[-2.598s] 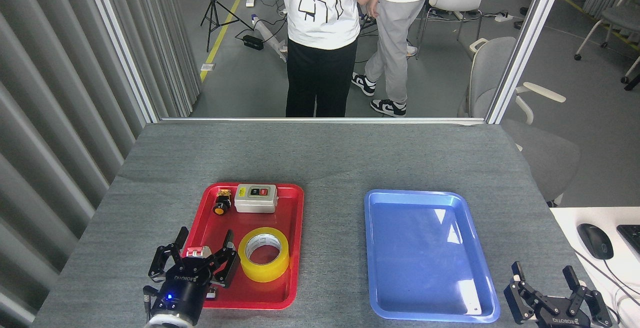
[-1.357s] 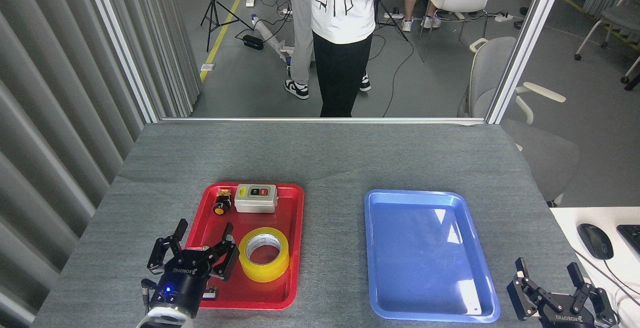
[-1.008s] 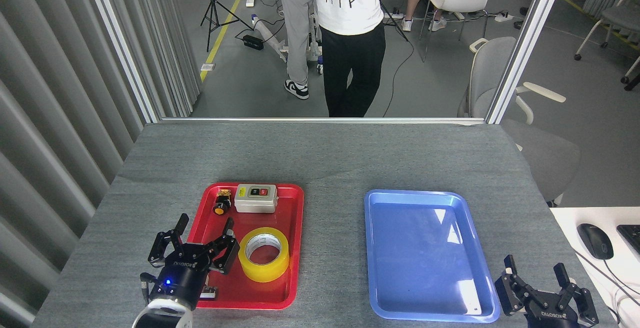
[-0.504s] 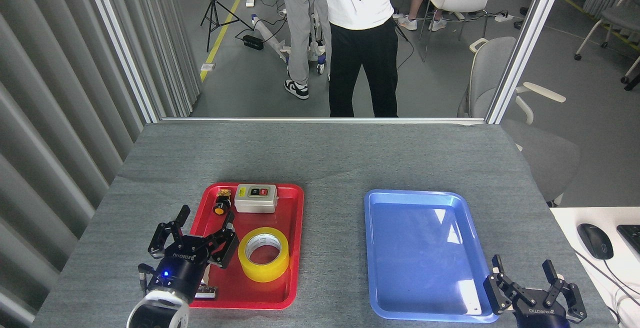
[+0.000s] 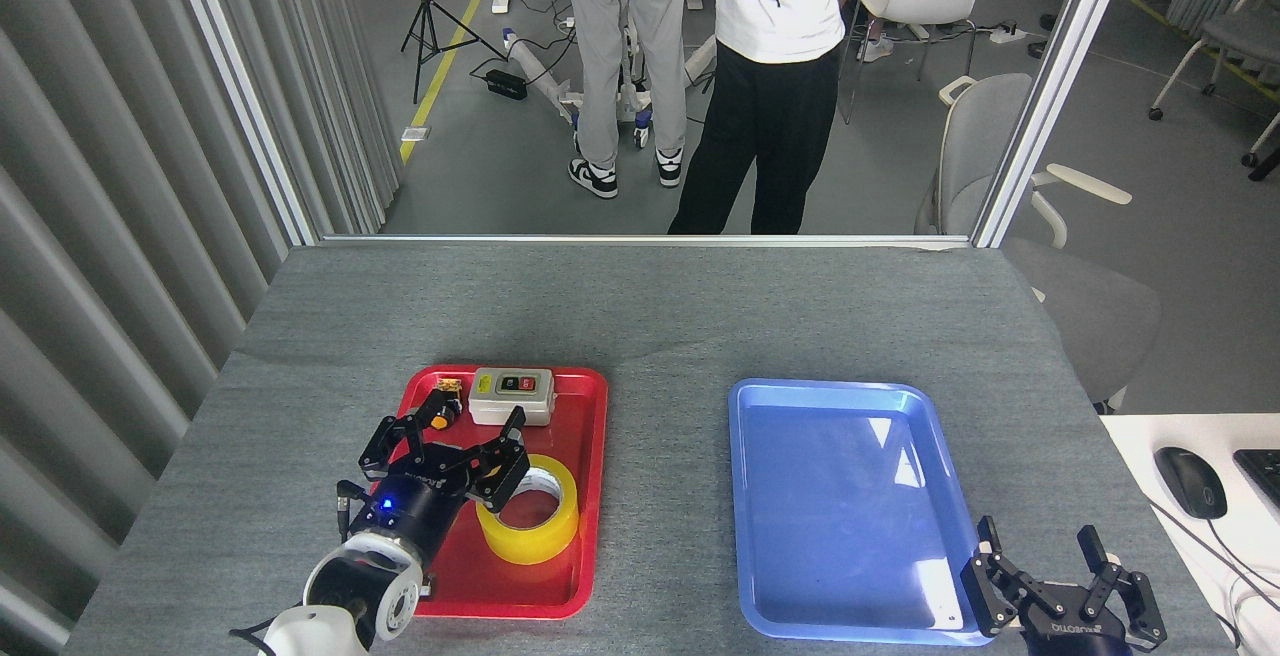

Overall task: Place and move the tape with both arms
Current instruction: 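Lower the left gripper and grasp the yellow tape roll's edge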

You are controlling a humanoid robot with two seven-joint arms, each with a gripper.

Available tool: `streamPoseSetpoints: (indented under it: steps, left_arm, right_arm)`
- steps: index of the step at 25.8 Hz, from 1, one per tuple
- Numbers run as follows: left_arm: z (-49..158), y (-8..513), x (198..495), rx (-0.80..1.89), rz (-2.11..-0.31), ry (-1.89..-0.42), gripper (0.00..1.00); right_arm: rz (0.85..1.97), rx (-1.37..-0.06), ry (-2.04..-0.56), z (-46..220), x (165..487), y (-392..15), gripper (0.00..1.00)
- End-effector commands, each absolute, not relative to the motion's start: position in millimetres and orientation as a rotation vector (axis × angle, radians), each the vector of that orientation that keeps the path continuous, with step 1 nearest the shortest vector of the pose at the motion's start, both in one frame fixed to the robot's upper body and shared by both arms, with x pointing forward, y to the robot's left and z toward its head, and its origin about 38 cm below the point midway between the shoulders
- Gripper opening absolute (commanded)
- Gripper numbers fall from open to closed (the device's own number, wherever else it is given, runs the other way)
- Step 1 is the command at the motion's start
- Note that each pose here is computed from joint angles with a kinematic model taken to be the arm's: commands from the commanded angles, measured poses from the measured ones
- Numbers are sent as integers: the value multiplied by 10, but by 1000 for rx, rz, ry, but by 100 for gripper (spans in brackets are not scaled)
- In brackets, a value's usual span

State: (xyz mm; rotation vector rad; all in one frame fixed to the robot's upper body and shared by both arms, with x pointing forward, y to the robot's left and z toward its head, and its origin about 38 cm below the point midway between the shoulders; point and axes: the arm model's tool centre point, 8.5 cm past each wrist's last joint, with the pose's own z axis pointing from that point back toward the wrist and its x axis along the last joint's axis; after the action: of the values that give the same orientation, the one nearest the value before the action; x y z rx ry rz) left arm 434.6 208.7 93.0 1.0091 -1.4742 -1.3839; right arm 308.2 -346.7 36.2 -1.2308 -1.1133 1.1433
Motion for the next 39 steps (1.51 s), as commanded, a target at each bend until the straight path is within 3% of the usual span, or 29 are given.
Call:
streamPoseSetpoints:
  steps: [1,8,17,24,31,34,39]
  left_arm:
    - [870,2031,4499,787,-1421,-1348,100]
    - [690,1930,4594,307,-1556,-819,100]
    - [718,1733,4754,341,-1658,-715,100]
    - [579,1879,4769,413,-1691,-593,100]
    - [516,1929,4757,443,-1697,-569,99]
    - [447,1966,4741,457,-1707,-527,94]
    - [417,1917,4729,485,-1752,-493,78]
  right_arm:
    - [1208,-1219,-1133,334,3074,-3359,100]
    - [1252,-1235,-1149,408,3125,-3373,100]
    - [1307,-1177,-1225,394,3115,-3280,100]
    - [1292,-1187,-1248,448,3211,-3216,100]
    - [1282,-1178,-1247,423,3216,-3195,100]
    - [1282,-1176,-1243,409,3214,-3202,100]
    - [1272,-1169,-1245,390,3212,-3164,100]
